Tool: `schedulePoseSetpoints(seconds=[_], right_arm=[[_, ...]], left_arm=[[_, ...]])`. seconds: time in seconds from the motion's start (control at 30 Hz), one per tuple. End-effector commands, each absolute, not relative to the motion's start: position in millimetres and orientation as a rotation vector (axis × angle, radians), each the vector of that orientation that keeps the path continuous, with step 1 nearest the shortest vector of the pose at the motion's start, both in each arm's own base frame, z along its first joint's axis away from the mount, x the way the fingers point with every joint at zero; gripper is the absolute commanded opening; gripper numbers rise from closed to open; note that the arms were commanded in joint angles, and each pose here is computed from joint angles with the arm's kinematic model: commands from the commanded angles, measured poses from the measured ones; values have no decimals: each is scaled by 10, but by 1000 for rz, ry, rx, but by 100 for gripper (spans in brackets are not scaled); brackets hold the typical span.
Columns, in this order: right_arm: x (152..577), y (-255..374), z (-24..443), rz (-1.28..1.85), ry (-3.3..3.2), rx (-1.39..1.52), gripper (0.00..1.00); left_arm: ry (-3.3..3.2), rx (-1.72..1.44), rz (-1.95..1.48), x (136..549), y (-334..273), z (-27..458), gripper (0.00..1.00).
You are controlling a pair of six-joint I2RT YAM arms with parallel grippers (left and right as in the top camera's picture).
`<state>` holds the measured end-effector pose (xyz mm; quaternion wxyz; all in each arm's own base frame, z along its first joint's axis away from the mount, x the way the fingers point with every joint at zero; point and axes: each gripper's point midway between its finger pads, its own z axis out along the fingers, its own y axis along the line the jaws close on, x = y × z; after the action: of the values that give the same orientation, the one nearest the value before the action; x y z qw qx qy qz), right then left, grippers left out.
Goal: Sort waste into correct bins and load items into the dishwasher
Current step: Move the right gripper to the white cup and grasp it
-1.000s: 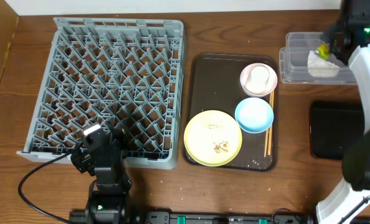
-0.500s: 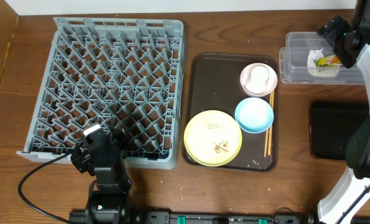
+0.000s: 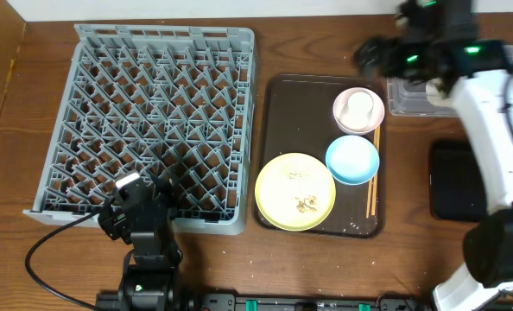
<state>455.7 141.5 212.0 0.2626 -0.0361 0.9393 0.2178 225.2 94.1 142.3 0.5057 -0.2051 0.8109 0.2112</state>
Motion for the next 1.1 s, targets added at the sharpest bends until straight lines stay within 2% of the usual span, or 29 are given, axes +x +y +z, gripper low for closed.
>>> schedulePoseSetpoints(seconds=[0.0,0.1,0.23,0.37,0.5,0.77,1.07], right_arm=[[4328,1616,1770,439,2654,-254,99],[4080,1792,1627,349,2731,-338,99],[3966,1896,1543,219,2757,-323,99],[4026,1868,1509,50,2706,-290,99],[4170,1705,1559,-75,2639,-95,99],[4377,1566,1546,0,2613,17,99],[4418,1511,1032,-62,2718,22,99]], left_arm=[[1938,-507,516,2249,960,1493,100],[1938,-507,516,2249,960,1493,100],[1938,-507,516,2249,960,1493,100],[1938,-507,516,2249,960,1493,100],[1938,-507,516,2249,960,1493,100],[1938,-507,516,2249,960,1493,100],[1938,-507,516,2249,960,1493,100]])
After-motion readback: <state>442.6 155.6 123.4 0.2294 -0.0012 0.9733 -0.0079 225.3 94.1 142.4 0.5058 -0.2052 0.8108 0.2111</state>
